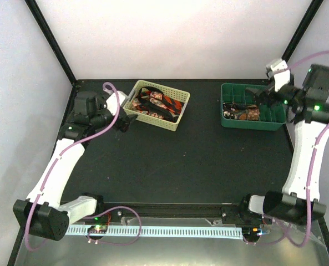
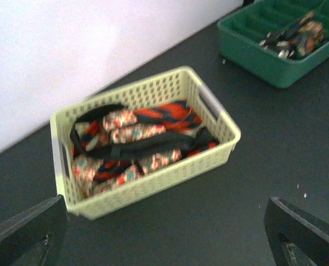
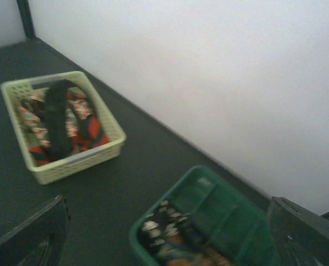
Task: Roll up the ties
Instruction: Reset both arms
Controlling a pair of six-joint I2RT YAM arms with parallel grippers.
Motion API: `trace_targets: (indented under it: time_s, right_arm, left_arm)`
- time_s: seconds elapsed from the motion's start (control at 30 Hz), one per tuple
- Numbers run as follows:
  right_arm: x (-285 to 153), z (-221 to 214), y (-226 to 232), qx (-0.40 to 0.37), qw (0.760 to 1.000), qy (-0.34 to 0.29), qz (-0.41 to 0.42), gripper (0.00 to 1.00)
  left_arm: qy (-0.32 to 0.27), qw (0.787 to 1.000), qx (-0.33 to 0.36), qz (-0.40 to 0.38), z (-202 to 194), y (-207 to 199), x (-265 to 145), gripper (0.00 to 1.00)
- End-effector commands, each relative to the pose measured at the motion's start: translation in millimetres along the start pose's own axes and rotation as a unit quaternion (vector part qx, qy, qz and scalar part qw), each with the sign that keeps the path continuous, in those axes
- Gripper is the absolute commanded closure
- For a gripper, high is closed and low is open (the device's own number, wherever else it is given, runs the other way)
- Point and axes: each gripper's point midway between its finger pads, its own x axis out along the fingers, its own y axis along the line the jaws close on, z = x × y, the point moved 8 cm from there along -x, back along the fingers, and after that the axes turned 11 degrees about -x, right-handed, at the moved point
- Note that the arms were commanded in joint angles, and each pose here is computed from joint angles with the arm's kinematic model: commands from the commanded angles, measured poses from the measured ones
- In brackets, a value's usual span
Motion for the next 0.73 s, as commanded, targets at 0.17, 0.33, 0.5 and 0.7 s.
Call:
trace_targets:
  time_s: [0.17,0.33,0.5,0.7]
  right_arm:
    - [34.6,-81.4,89.5,0.261,0.964,-0.019,0.054,0.0]
    - [46.4,-118.3,130.8,0.28,0.957,0.003,0.071,0.0]
    - [58.5,-141.4,157.8,0.273,0.958,0.042,0.078,0.0]
    - [64.2,-139.0,168.4,0.229,0.969,0.065,0.07,0.0]
  left_arm:
    - [0.137,0.976,-0.163,0.039,-94.6,44.2,10.8,0.01]
    - [0.153,0.972,-0.169,0.059,-118.8,44.4,9.1,0.01]
    - [0.154,0.971,-0.17,0.071,-125.3,44.8,8.0,0.01]
    - [0.14,0.972,-0.166,0.093,-123.2,46.8,4.5,0.01]
